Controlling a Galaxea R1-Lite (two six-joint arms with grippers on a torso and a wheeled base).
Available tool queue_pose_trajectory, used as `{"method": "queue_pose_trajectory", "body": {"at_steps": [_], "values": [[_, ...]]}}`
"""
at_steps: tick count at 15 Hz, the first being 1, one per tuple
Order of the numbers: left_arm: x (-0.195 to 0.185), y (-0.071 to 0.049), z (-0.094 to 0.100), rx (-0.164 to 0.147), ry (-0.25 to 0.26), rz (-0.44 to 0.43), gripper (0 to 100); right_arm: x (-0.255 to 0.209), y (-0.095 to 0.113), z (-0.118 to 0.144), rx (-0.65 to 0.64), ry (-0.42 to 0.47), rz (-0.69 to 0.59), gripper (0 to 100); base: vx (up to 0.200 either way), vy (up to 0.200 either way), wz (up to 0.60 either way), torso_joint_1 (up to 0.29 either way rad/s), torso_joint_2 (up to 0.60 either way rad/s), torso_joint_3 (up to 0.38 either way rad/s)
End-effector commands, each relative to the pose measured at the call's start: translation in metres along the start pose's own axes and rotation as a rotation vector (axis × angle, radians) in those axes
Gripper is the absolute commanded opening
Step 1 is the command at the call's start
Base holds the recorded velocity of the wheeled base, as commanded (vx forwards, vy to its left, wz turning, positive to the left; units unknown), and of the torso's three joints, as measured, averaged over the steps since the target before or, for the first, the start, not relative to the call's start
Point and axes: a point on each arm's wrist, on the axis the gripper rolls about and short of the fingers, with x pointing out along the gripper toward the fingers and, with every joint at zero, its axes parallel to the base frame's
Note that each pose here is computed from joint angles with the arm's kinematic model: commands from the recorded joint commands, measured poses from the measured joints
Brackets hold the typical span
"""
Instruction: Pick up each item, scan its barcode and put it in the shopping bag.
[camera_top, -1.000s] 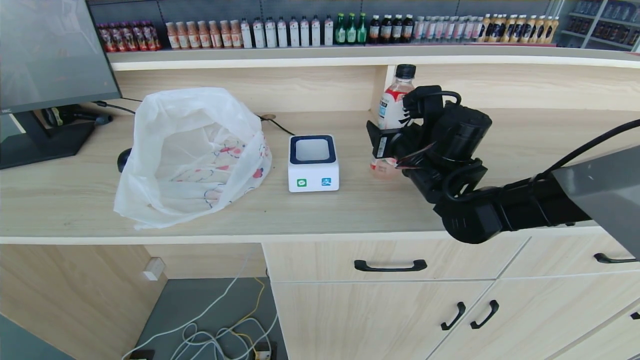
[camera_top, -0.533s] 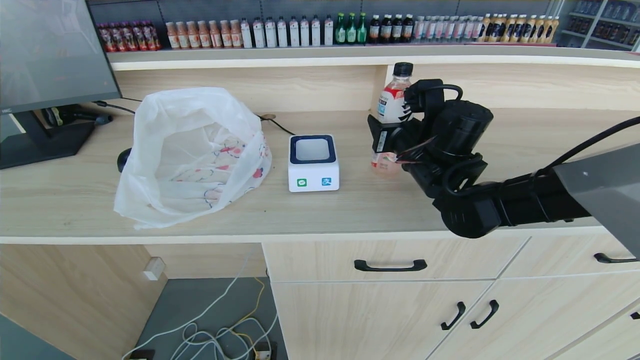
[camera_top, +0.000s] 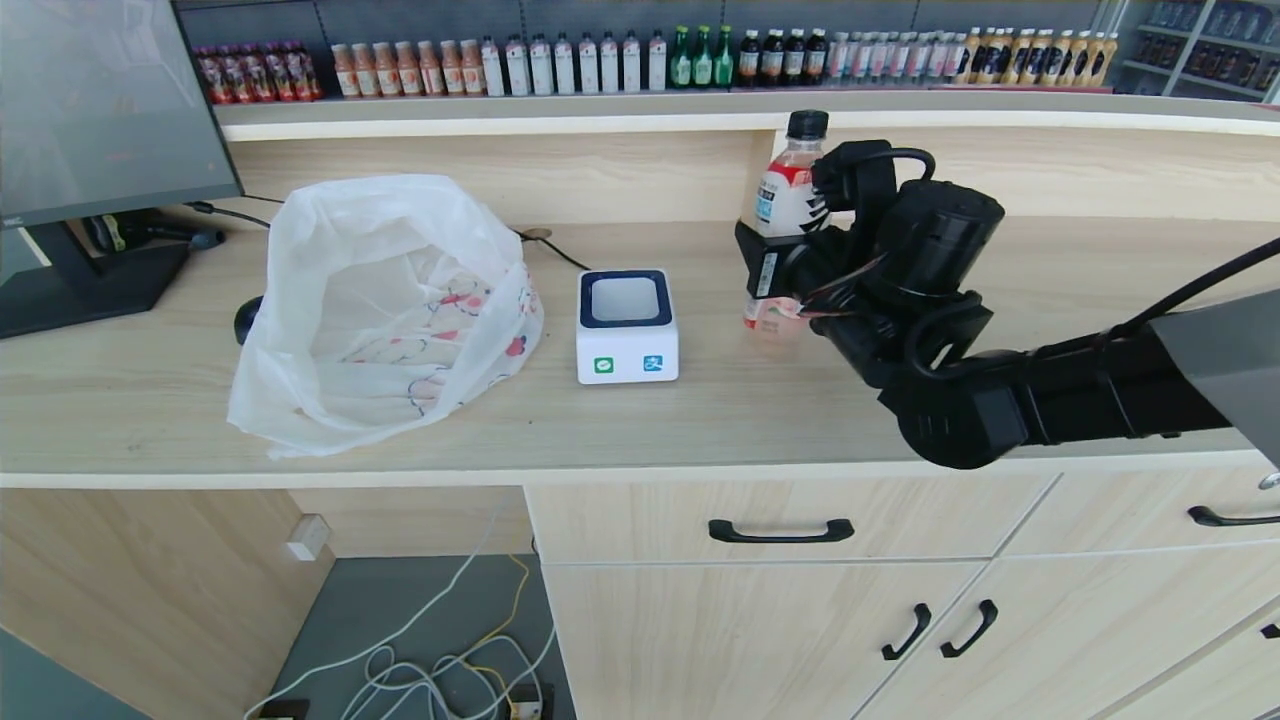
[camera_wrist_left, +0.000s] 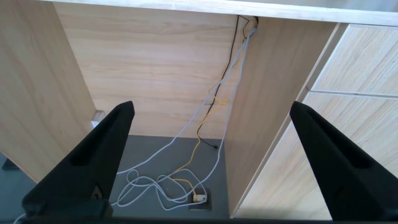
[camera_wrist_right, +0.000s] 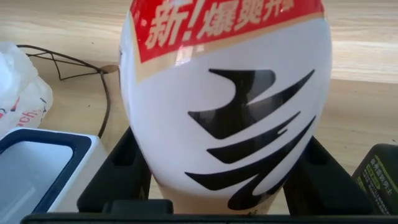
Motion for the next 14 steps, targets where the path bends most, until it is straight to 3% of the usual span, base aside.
{"method": "queue_pose_trajectory", "body": {"at_steps": [1,6,14], "values": [[0.0,0.0,0.0,0.0,-0.001,0.001,100,-0.01,0.001,0.026,0.005,-0.037,0.01,0,0.0,0.0,0.0,0.0,0.0,0.0],[0.0,0.0,0.0,0.0,-0.001,0.001,100,-0.052,0.001,0.055,-0.013,-0.038,0.037,0,0.0,0.0,0.0,0.0,0.0,0.0],[0.0,0.0,0.0,0.0,-0.001,-0.001,100,-0.169,-0.031,0.084,-0.063,-0.006,0.06,0,0.0,0.0,0.0,0.0,0.0,0.0]]}}
